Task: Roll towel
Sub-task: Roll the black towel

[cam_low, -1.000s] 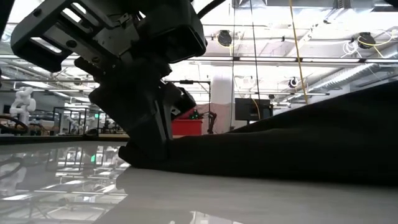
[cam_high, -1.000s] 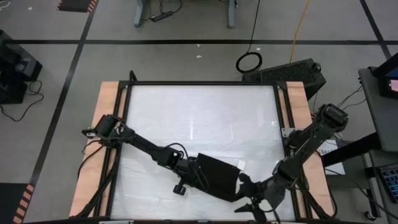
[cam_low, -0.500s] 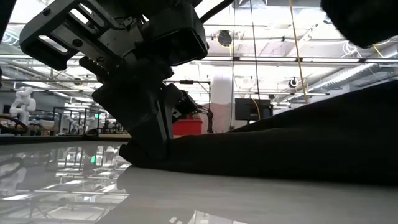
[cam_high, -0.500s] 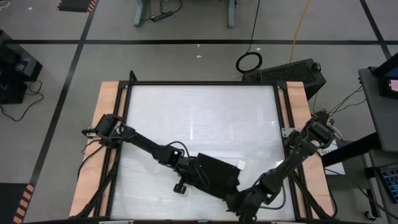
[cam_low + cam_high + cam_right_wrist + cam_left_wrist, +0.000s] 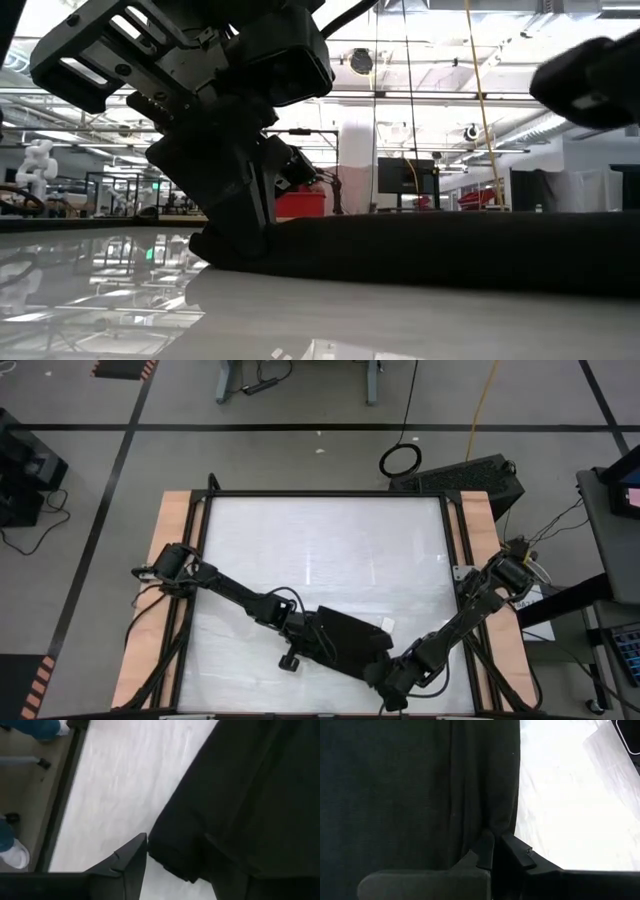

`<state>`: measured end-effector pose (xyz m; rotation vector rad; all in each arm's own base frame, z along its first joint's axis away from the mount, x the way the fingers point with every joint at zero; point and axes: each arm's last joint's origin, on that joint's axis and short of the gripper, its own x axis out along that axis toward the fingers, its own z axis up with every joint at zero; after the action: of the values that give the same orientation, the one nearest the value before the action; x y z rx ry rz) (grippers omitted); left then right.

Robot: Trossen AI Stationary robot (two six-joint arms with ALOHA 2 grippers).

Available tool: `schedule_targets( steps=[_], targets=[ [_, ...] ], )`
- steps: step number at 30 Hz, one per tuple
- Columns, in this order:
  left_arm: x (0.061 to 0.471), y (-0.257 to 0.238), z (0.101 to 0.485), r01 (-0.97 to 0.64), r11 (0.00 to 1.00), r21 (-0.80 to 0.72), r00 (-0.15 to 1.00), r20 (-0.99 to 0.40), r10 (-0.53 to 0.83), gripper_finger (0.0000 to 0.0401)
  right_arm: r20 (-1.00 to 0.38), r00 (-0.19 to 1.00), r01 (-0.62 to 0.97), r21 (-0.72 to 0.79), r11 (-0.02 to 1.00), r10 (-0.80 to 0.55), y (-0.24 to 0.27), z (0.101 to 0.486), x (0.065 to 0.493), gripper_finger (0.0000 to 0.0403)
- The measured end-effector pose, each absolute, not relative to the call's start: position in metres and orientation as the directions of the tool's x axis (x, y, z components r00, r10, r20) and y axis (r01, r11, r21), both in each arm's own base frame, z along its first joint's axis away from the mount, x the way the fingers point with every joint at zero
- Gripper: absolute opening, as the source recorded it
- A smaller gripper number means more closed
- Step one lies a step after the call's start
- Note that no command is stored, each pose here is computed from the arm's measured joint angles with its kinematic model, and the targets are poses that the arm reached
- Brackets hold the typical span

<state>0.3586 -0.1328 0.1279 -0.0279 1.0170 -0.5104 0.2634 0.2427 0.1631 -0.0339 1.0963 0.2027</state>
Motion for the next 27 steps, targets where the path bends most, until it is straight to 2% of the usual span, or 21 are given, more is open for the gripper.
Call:
schedule_targets(
  steps=[7, 17, 23, 27],
  targets=[
    [0.359, -0.133, 0.128, 0.396, 0.881, -0.258, 0.418, -0.804, -0.423, 0.0017, -0.895, 0.421, -0.102, 0.115, 0.988, 0.148, 0.237, 0.15, 0.257, 0.0204],
    [0.359, -0.133, 0.128, 0.398, 0.881, -0.257, 0.422, -0.801, -0.424, 0.0024, -0.887, 0.433, -0.11, 0.122, 0.986, 0.158, 0.238, 0.149, 0.258, 0.0212],
    [0.359, -0.134, 0.128, 0.404, 0.876, -0.264, 0.421, -0.796, -0.434, 0.0095, -0.894, 0.427, -0.045, 0.131, 0.99, 0.138, 0.232, 0.138, 0.252, 0.0212],
    [0.358, -0.135, 0.129, 0.438, 0.836, -0.331, 0.38, -0.774, -0.506, 0.0152, -0.889, 0.441, 0.02, 0.15, 0.988, 0.126, 0.23, 0.134, 0.251, 0.0212]
  ],
)
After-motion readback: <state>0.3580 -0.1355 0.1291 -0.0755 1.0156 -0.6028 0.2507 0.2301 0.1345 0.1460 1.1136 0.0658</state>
